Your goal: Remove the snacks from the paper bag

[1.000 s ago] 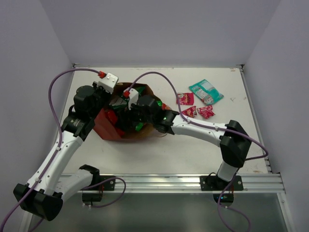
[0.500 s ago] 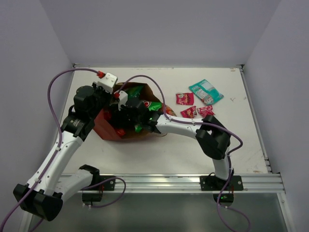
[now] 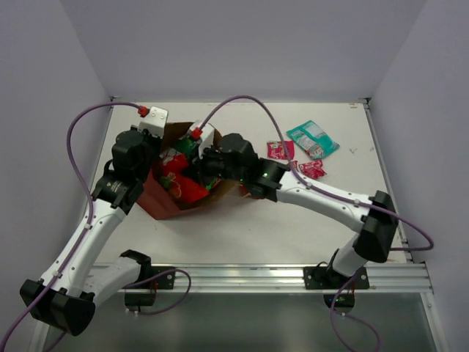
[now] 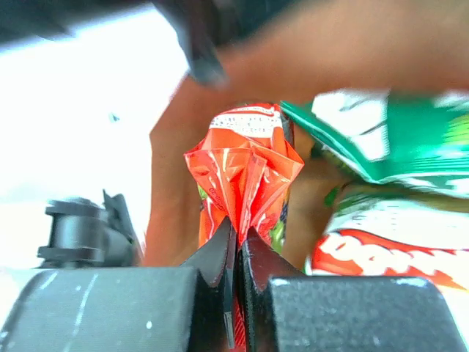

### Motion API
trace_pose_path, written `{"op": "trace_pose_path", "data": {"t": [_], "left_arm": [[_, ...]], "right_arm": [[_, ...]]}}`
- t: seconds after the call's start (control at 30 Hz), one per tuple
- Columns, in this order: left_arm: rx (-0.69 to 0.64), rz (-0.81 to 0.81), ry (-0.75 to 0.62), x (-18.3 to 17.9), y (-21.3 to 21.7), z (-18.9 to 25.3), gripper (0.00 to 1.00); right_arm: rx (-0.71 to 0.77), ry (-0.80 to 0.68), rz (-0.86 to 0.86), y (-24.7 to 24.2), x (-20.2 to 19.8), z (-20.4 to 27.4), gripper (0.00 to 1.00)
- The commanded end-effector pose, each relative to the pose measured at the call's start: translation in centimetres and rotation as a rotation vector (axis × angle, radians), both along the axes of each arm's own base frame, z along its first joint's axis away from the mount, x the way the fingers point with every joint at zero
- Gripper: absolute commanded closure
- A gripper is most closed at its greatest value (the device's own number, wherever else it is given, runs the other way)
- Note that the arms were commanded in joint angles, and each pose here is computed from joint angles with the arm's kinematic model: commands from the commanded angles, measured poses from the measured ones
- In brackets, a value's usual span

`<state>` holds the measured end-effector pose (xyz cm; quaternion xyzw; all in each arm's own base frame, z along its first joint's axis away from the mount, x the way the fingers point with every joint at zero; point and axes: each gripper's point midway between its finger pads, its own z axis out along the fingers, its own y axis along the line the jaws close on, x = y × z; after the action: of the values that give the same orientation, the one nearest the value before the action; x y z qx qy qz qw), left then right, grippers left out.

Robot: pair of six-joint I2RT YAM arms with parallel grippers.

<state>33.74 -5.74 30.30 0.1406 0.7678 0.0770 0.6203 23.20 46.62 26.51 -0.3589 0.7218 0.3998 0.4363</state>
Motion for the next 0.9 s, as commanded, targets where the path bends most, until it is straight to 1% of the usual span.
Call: {"op": "trace_pose_path", "data": {"t": [0.0,0.03,0.1,0.13,0.2,0.23,0.27,0.4,0.47,0.53,0.57,0.6,0.67,0.7,0.73,0.8,0.83,0.87], "left_arm": [[-0.042,0.091,-0.109,0.3,1.4,3.0,1.00],[-0.042,0.103,-0.111,0.3,1.6,3.0,1.00],[-0.044,0.116,-0.112,0.3,1.8,3.0,1.00],[-0.042,0.134,-0.117,0.2,2.2,3.1,1.00],[-0.038,0.155,-0.117,0.2,2.5,3.0,1.00],[-0.034,0.177,-0.112,0.2,2.9,2.8,1.00],[-0.036,0.183,-0.111,0.2,3.0,2.8,1.00],[-0.036,0.194,-0.095,0.4,3.1,2.0,1.00],[-0.035,0.194,-0.089,0.4,3.1,1.8,1.00],[-0.035,0.188,-0.090,0.4,3.0,1.8,1.00],[-0.031,0.187,-0.090,0.3,3.0,1.7,1.00],[-0.032,0.189,-0.094,0.3,3.1,1.8,1.00],[-0.029,0.176,-0.092,0.2,2.9,1.8,1.00],[-0.031,0.160,-0.088,0.2,2.7,1.7,1.00],[-0.032,0.149,-0.088,0.1,2.5,1.7,1.00],[-0.033,0.132,-0.086,0.0,2.3,1.6,1.00],[-0.036,0.120,-0.088,-0.1,2.1,1.6,1.00],[-0.032,0.115,-0.082,-0.1,2.1,1.4,1.00]], "right_arm": [[0.229,-0.208,-0.064,-3.9,0.3,12.6,1.00],[0.245,-0.235,-0.112,-5.6,0.9,14.1,1.00],[0.235,-0.246,-0.164,-7.7,1.7,14.8,1.00],[0.230,-0.237,-0.214,-9.4,2.9,15.0,1.00],[0.251,-0.242,-0.271,-12.1,3.7,16.2,1.00],[0.249,-0.250,-0.325,-14.0,5.1,16.3,1.00],[0.249,-0.262,-0.355,-15.5,5.5,16.4,1.00],[0.217,-0.279,-0.498,-20.6,9.6,15.5,1.00],[0.194,-0.283,-0.549,-22.0,11.2,14.8,1.00],[0.156,-0.270,-0.606,-23.5,13.7,13.3,1.00],[0.146,-0.265,-0.625,-23.9,14.7,12.9,1.00],[0.123,-0.247,-0.656,-24.6,16.6,11.5,1.00],[0.104,-0.232,-0.677,-24.8,18.6,10.3,1.00],[0.069,-0.200,-0.693,-24.7,20.4,8.0,1.00],[0.065,-0.196,-0.699,-24.5,21.5,7.7,1.00],[0.042,-0.152,-0.700,-23.9,23.2,5.5,1.00],[0.019,-0.116,-0.691,-23.0,24.5,3.2,1.00],[0.012,-0.093,-0.680,-22.5,24.9,2.0,1.00]]}}
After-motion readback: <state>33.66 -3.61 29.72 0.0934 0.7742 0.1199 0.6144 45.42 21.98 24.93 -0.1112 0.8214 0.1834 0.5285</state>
